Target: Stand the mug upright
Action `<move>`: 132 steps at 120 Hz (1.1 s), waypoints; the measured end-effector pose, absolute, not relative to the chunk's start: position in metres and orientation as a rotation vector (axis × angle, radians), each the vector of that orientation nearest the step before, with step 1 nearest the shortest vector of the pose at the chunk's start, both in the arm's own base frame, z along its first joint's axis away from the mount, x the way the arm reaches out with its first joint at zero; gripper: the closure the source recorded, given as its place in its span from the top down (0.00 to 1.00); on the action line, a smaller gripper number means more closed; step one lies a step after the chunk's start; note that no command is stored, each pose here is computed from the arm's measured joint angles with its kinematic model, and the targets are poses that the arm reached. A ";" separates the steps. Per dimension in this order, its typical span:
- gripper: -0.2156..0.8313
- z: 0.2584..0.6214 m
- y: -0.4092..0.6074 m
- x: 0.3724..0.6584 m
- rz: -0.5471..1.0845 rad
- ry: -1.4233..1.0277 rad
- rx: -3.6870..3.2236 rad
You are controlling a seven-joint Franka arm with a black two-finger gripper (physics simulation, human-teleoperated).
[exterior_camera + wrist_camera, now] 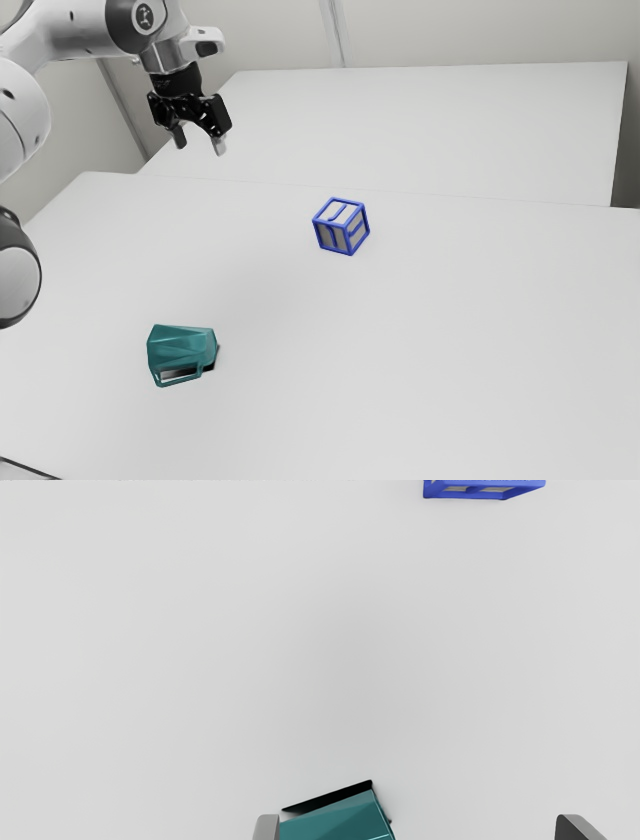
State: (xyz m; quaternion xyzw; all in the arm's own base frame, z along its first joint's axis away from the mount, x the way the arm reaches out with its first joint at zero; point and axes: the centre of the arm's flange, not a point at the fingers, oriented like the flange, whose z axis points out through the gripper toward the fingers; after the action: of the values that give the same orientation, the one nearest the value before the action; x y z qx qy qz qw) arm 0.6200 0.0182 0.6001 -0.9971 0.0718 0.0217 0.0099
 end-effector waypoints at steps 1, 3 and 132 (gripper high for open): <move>0.79 0.600 0.018 0.620 0.068 0.224 -3.113; 0.79 0.599 0.019 0.621 0.069 0.224 -3.113; 0.79 0.419 0.176 0.368 0.143 -0.465 -3.628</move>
State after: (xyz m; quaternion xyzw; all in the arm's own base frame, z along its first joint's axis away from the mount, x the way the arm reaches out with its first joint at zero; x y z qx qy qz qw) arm 0.3676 0.1761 0.4190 -0.9579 -0.1227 0.0379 -0.2567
